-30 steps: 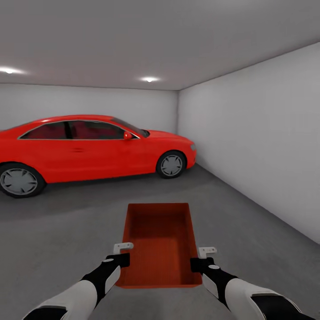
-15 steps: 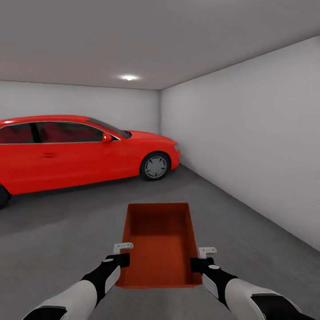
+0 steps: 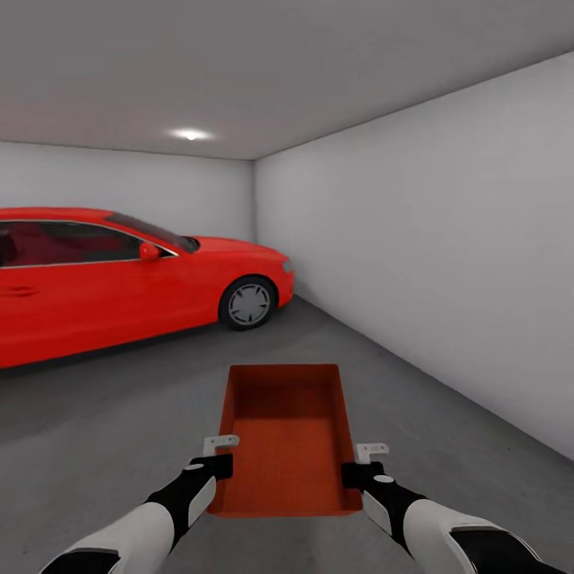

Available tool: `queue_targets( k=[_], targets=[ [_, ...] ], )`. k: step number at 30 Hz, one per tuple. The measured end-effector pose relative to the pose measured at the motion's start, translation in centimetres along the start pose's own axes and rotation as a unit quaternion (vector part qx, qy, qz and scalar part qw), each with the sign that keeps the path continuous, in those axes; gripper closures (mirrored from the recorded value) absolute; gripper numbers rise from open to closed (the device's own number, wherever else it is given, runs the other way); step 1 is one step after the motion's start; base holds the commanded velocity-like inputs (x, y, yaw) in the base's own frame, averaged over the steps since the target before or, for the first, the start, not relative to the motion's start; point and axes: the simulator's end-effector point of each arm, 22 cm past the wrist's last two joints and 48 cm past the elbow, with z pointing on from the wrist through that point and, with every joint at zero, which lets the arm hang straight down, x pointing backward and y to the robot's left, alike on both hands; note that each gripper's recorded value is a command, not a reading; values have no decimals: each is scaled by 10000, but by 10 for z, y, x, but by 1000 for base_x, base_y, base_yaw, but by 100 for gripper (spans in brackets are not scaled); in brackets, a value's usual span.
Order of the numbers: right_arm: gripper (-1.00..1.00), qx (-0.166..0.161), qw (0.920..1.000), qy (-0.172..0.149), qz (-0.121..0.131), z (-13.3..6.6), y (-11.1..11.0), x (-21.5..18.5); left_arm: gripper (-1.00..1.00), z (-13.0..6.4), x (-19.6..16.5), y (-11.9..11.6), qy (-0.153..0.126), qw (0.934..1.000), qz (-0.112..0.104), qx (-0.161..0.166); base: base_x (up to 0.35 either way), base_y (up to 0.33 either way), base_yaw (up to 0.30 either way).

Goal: Move the two storage containers from the living room to the garage. In the garage, place one container on the floor and stack the other container on top of it (either order is fine).

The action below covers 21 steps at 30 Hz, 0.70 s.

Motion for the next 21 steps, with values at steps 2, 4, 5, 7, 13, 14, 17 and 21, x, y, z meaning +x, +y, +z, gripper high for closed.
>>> queue_targets(
  k=[2, 4, 5, 7, 13, 14, 17, 21],
  targets=[
    [100, 0, 10000, -2, 0, 0, 0, 0, 100, 0, 0, 0, -1, 10000, -1, 0, 324, 0, -245],
    [100, 0, 10000, -1, -1, 0, 0, 0, 100, 0, 0, 0, 0, 10000, -2, 0, 324, 0, -245],
    [100, 0, 10000, -1, -1, 0, 0, 0, 100, 0, 0, 0, 0, 10000, -1, 0, 324, 0, -245],
    [100, 0, 10000, 0, -1, 0, 0, 0, 100, 0, 0, 0, 1, 10000, -2, 0, 324, 0, -245],
    [100, -1, 10000, 1, -3, 0, 0, 0, 100, 0, 0, 0, 2, 10000, -4, 0, 324, 0, -245],
    [100, -1, 10000, 0, -2, 0, 0, 0, 100, 0, 0, 0, 1, 10000, -3, 0, 324, 0, -245],
    [100, -1, 10000, 1, -3, 0, 0, 0, 100, 0, 0, 0, 2, 10000, -4, -2, 324, 0, -245],
    [100, -2, 10000, 1, -2, 0, 0, 0, 100, 0, 0, 0, 2, 10000, -4, -2, 324, 0, -245]
  ],
)
